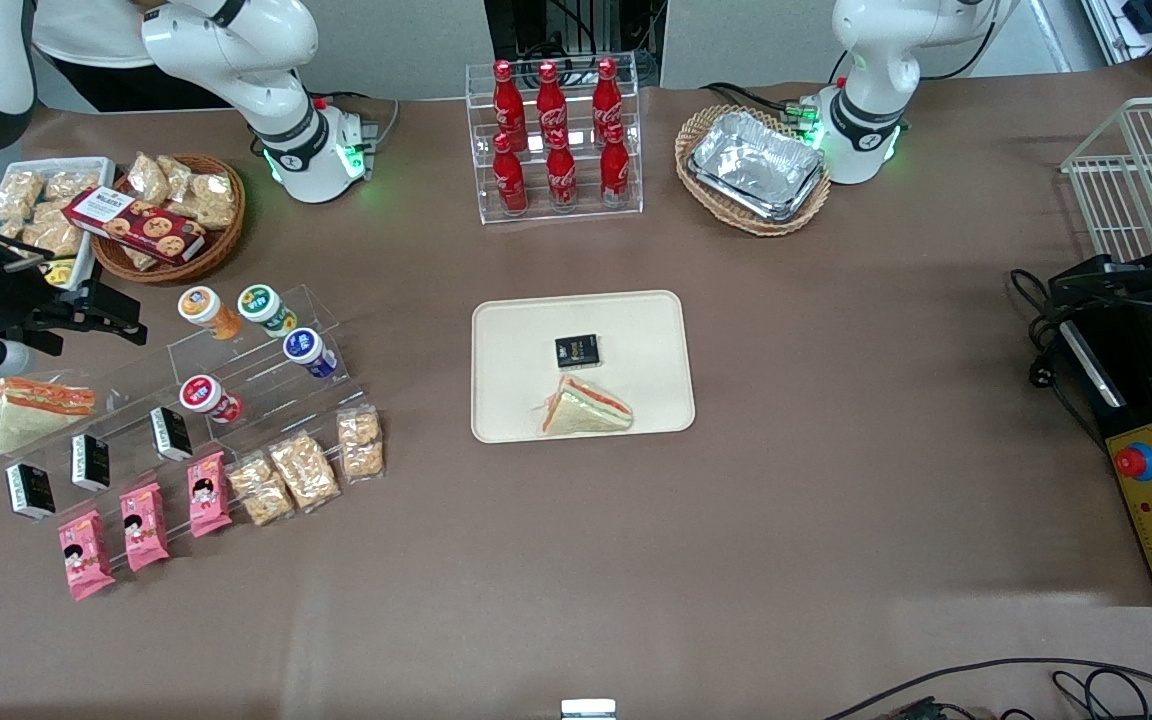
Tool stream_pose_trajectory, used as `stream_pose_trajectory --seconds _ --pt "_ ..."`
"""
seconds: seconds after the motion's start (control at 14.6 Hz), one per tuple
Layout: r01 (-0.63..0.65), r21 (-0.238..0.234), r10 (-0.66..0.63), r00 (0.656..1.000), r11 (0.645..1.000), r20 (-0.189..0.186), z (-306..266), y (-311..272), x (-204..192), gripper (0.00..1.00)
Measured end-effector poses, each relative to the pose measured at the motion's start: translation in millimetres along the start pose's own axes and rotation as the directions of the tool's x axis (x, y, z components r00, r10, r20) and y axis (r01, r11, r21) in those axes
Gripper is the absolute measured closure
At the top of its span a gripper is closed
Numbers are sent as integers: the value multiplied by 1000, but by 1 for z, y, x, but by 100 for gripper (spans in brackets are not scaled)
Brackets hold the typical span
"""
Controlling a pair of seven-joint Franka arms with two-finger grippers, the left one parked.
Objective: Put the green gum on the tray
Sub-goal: 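Move the right gripper over the green-capped bottle on the acrylic stand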
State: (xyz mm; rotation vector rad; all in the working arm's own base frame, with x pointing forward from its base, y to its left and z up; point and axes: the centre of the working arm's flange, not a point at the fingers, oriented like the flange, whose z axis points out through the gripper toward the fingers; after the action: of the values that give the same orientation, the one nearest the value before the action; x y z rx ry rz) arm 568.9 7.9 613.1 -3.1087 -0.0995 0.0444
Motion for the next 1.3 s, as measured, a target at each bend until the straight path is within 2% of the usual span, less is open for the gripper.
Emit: stream_pose_trajectory --seconds 0.48,0.62,0.75,1.03,1.3 --pt "-6 0 6 1000 1000 5 -1 3 -2 0" --pt "-10 4 10 999 1000 54 -5 5 -14 0" --pt "-11 8 10 997 1000 75 -16 5 -31 0" --pt "-8 14 8 999 1000 50 -41 4 -70 0" --pt "-4 24 3 999 1000 53 -24 1 -113 0"
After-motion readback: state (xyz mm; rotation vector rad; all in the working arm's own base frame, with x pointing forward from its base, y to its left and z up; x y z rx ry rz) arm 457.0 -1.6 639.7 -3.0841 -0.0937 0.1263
